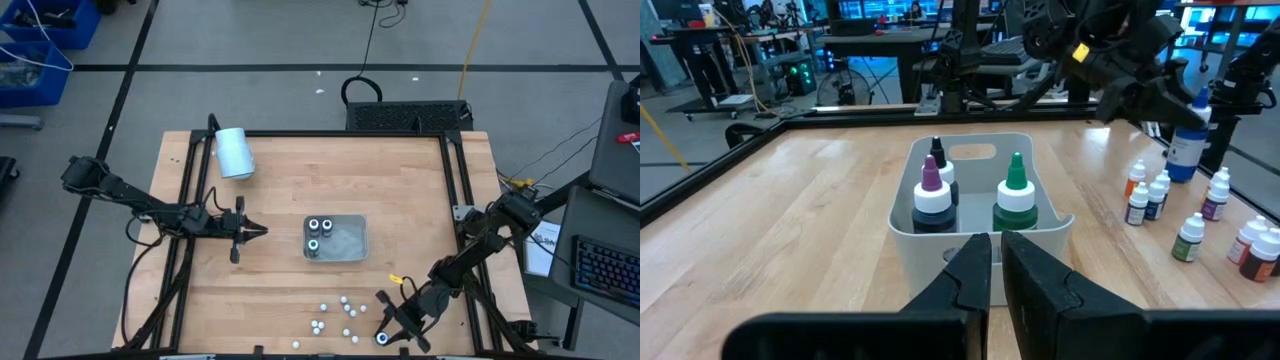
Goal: Pick & Place food coloring
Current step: Put the large blue food coloring bottle into the bin
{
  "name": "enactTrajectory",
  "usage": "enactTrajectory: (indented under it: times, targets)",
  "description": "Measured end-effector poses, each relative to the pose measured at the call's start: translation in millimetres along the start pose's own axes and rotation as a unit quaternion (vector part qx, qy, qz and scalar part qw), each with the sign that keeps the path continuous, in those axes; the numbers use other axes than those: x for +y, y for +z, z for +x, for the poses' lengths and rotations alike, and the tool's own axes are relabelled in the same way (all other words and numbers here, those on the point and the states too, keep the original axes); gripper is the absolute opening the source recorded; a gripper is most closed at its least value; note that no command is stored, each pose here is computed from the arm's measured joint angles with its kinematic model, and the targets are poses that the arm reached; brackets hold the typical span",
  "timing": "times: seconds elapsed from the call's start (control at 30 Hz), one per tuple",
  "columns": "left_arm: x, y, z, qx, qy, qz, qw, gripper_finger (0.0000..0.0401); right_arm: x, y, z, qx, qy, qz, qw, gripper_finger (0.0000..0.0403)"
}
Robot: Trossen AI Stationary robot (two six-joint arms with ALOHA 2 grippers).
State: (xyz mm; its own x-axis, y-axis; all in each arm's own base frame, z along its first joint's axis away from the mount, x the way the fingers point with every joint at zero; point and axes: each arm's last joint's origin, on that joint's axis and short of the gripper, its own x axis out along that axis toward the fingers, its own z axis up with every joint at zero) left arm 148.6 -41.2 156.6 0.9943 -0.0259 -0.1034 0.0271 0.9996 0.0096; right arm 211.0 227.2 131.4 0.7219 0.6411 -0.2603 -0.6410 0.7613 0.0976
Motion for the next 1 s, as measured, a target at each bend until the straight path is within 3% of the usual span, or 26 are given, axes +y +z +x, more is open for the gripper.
enactTrajectory:
  times: [0.2,0.4,0.57,0.8,1.0]
  targets:
    - [0,0,0,0.0,0.0,0.0,1.0,0.0037,-9,35,-9,0.011,-0.033,0.022,0.999,0.0111]
    - [0,0,0,0.0,0.0,0.004,1.0,0.0037,-28,100,-18,0.039,-0.139,-0.042,0.989,0.011]
    - [0,0,0,0.0,0.0,0.006,1.0,0.0037,-56,141,-27,-0.014,-0.221,-0.089,0.971,0.011]
    - [0,0,0,0.0,0.0,0.006,1.0,0.0037,-108,137,-32,-0.001,-0.301,-0.096,0.949,0.0112]
    - [0,-1,0,0.004,0.0,0.008,1.0,0.0037,-144,117,-34,0.025,-0.347,-0.077,0.934,0.0113]
